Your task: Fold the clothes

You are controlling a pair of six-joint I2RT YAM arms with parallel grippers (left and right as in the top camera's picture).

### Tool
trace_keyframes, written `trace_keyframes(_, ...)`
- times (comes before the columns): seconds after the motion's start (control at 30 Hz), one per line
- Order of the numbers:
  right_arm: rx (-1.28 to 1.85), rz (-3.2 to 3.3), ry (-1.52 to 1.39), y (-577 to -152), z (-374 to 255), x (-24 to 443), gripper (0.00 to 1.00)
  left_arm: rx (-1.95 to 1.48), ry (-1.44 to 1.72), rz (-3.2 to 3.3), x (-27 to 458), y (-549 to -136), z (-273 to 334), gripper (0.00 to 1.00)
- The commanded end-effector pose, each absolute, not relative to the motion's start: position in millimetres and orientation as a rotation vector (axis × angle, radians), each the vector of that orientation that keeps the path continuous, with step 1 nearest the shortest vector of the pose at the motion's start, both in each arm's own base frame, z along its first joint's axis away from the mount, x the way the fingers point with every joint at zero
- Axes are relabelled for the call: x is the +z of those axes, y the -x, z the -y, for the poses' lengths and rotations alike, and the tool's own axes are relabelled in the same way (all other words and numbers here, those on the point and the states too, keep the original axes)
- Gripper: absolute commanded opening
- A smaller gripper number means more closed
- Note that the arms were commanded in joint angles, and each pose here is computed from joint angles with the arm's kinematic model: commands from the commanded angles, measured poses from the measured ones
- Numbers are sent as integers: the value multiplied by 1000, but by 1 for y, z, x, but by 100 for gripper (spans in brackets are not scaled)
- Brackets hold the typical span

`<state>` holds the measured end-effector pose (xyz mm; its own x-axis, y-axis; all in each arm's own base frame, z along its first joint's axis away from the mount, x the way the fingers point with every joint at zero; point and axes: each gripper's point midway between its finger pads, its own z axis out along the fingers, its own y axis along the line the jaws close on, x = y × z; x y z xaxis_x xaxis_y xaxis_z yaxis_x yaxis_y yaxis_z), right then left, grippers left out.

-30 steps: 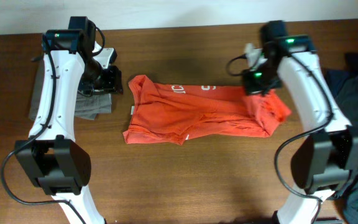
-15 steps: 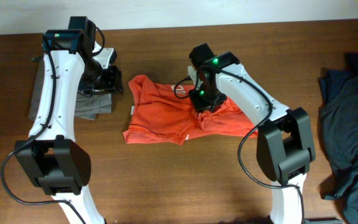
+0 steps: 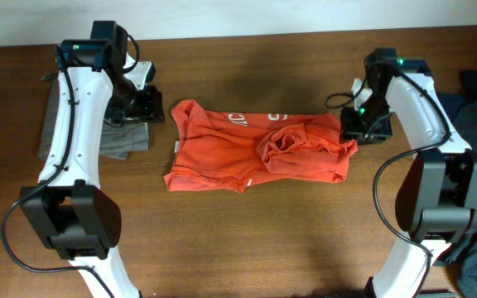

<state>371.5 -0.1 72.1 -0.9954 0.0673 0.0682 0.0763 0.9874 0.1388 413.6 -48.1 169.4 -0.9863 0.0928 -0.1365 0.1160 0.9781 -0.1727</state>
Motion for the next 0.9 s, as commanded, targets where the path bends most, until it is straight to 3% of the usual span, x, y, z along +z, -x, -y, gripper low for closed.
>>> trace_keyframes(0.0, -311, 3034, 10, -356, -16, 62, 48, -264, -171, -2963, 179, -414, 48, 60)
trace_keyframes(0.07, -309, 3037, 16, -355, -18, 52, 48, -264, -171, -2964, 179, -414, 48, 60)
trace_keyframes(0.27, -310, 3079, 50, -362, -17, 40, 19, -264, -171, -2965, 179, -414, 48, 60)
trace_keyframes(0.37, -310, 3114, 41, -371, -17, 49, 12, -264, -171, -2965, 179, -414, 48, 60)
trace_keyframes(0.4, -297, 3130, 39, -374, -15, 54, 15, -264, -171, -2965, 179, -414, 48, 60)
trace_keyframes(0.5, -240, 3157, 36, -378, -9, 61, 46, -264, -171, -2965, 179, -413, 48, 60)
trace_keyframes(0.6, -222, 3158, 36, -378, -7, 61, 50, -264, -171, -2965, 179, -414, 48, 60)
trace_keyframes(0.67, -186, 3174, 36, -382, -3, 60, 46, -265, -171, -2965, 179, -413, 48, 60)
trace_keyframes(0.77, -206, 3186, 39, -385, -5, 61, 19, -265, -170, -2968, 179, -413, 48, 60)
trace_keyframes(0.87, -237, 3167, 39, -381, -9, 61, 15, -265, -170, -2970, 179, -412, 48, 60)
